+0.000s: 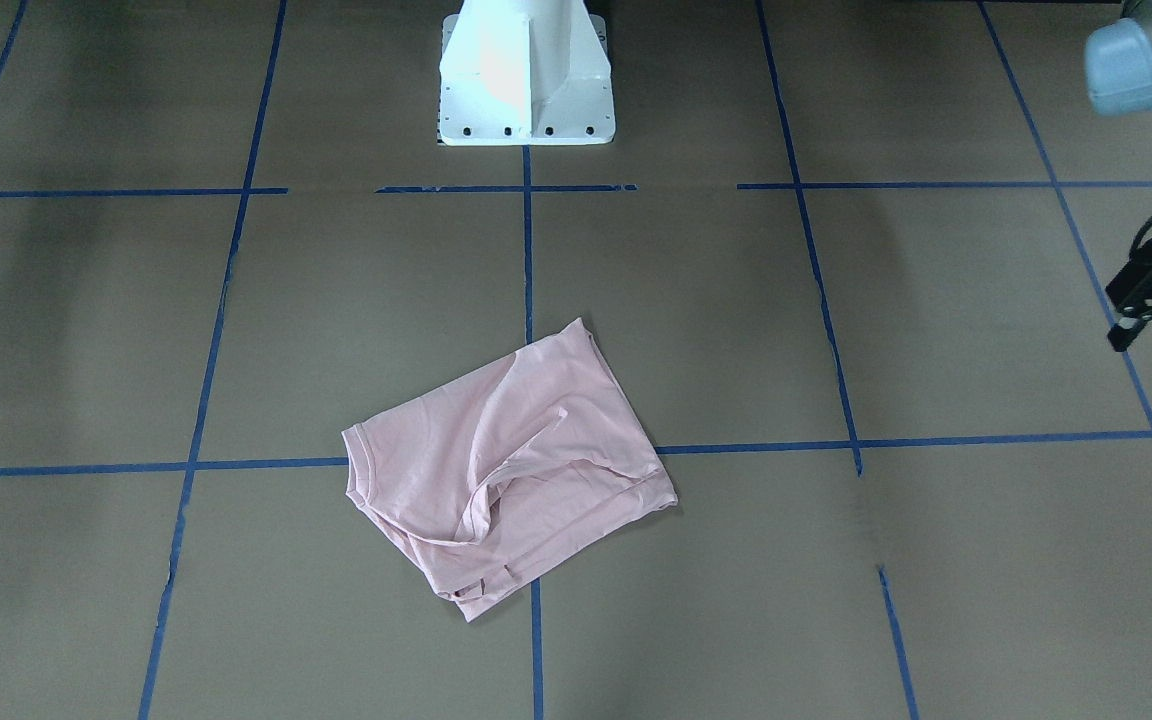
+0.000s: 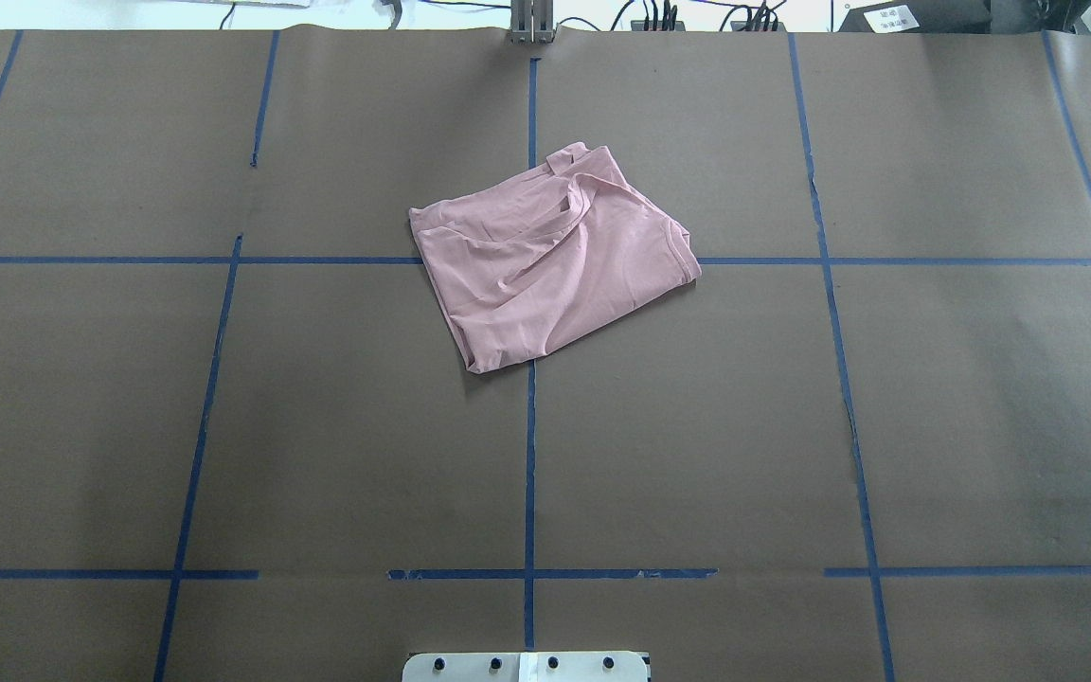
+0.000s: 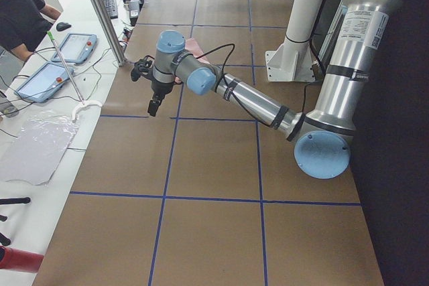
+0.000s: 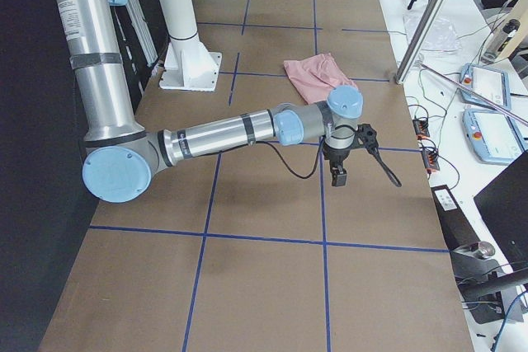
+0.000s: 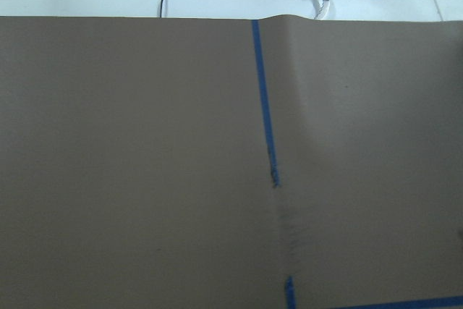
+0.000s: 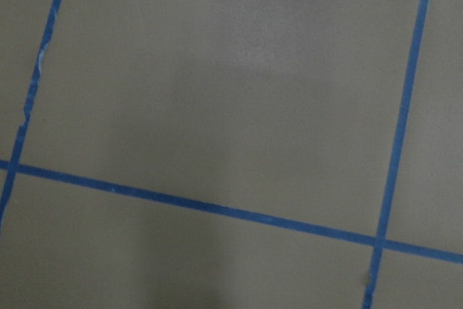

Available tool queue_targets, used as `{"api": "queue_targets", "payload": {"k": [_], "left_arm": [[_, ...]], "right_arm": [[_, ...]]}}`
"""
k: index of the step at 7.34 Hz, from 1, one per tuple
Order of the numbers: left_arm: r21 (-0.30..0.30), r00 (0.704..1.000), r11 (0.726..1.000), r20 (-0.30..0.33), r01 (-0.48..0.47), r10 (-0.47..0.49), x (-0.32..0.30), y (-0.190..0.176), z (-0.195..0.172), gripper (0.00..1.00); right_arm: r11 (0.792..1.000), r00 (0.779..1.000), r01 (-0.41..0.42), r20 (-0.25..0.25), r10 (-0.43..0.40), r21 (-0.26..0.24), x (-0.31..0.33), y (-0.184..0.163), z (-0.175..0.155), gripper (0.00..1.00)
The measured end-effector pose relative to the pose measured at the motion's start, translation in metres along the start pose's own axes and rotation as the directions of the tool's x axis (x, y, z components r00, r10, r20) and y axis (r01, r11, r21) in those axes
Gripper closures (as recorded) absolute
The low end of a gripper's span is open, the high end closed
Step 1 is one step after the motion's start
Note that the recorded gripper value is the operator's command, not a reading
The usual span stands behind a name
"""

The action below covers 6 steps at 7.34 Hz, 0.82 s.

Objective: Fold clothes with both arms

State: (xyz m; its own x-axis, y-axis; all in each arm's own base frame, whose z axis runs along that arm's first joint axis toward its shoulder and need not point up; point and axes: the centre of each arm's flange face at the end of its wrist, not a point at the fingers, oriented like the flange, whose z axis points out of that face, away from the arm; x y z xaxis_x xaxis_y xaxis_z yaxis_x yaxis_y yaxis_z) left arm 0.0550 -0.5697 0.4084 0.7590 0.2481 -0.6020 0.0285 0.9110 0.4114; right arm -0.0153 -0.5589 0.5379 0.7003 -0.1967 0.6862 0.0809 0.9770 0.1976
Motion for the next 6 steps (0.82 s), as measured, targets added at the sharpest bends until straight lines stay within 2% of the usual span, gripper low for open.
{"api": "queue_targets", "payload": {"k": [1, 3, 4, 6], "left_arm": [[-0.03, 0.998, 0.997, 0.015, -0.068, 0.068, -0.033, 0.012, -0.008, 0.0], [-0.071, 0.993, 0.991, -0.02, -0.117, 0.115, -0.073, 0.052, 0.009, 0.0], [-0.076, 0.992, 0.989, -0.027, -0.124, 0.122, -0.093, 0.067, 0.029, 0.0], [-0.121, 0.995, 0.988, -0.025, -0.096, 0.093, -0.131, 0.097, 0.068, 0.0]], "right_arm": [[1.0, 1.0, 0.005, 0.013, -0.005, -0.008, 0.029, 0.027, -0.001, 0.0], [1.0, 1.0, 0.007, 0.014, -0.007, -0.004, 0.049, 0.054, -0.001, 0.0], [1.0, 1.0, 0.006, 0.013, -0.006, -0.004, 0.05, 0.059, -0.001, 0.0], [1.0, 1.0, -0.007, 0.018, 0.008, -0.016, 0.054, 0.068, 0.003, 0.0]]}}
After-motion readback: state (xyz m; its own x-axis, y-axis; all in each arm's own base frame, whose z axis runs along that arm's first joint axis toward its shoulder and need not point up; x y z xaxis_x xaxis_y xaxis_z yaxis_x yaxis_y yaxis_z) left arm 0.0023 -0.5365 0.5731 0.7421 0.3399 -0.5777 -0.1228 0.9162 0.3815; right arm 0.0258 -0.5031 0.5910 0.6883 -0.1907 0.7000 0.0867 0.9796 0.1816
